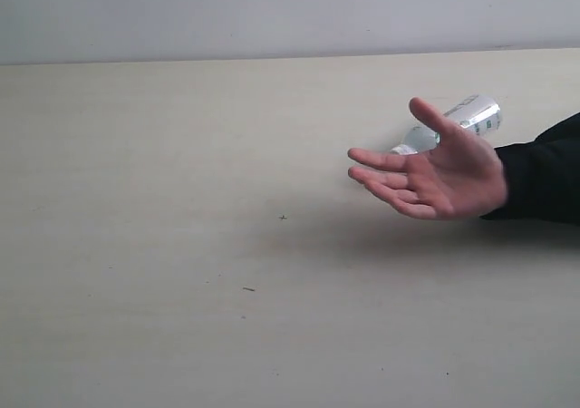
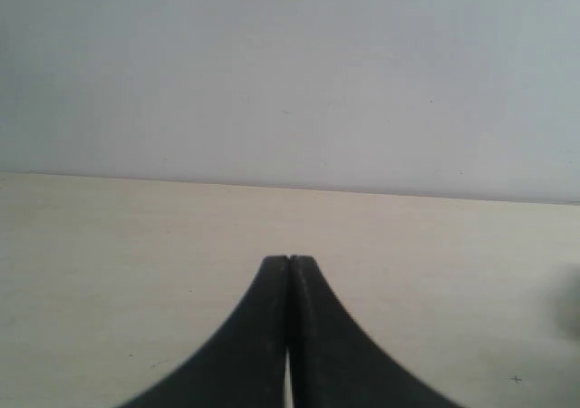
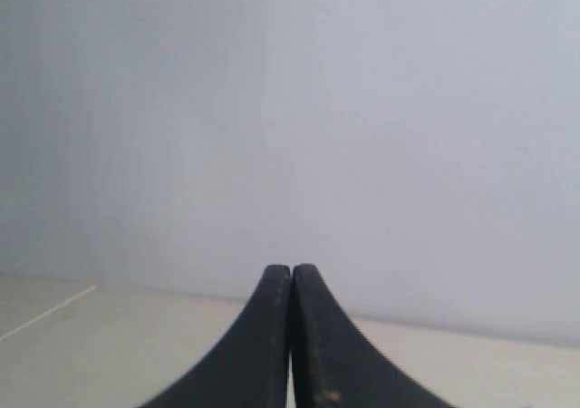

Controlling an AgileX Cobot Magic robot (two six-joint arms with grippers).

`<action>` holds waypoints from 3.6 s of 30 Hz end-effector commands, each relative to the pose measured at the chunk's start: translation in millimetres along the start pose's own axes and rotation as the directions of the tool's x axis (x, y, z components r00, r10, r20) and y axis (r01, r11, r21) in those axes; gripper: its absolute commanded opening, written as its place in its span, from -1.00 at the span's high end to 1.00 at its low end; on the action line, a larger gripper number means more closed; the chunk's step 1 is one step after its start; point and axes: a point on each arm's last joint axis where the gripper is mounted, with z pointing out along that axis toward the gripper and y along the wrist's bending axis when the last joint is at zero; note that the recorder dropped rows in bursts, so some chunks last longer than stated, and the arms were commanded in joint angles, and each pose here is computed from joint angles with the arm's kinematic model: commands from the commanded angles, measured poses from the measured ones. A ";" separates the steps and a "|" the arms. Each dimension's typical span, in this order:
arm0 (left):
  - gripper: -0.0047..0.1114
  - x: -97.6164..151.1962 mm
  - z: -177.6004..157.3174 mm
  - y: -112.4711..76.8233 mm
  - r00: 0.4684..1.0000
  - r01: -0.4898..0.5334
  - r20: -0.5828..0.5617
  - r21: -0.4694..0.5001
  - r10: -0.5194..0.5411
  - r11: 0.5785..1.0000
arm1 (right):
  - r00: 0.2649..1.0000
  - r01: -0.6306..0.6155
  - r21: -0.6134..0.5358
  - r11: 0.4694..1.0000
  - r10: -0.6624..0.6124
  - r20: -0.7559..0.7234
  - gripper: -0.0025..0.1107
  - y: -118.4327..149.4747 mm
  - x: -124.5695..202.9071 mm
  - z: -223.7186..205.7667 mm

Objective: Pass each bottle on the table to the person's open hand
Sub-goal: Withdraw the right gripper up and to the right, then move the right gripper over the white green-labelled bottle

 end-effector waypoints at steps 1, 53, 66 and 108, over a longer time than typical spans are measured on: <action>0.92 0.8 -0.3 0.1 1.000 0.007 0.004 0.000 -0.007 1.000 | 0.991 0.119 0.102 0.988 -0.112 -0.072 0.96 -9.3 -20.8 43.0; 0.92 0.8 -0.3 0.1 1.000 0.007 0.004 0.000 -0.007 1.000 | 0.307 0.081 0.528 0.845 0.483 -0.820 -0.07 -194.0 101.9 356.9; 0.92 0.8 -0.3 0.1 1.000 0.007 0.004 0.000 -0.007 1.000 | 0.323 0.042 0.799 0.600 0.749 -0.579 -0.42 -203.2 114.0 355.3; 0.92 0.8 -0.3 0.1 1.000 0.007 0.004 0.000 -0.007 1.000 | 0.310 0.025 0.943 0.331 0.895 -0.322 -0.41 -187.2 209.3 381.7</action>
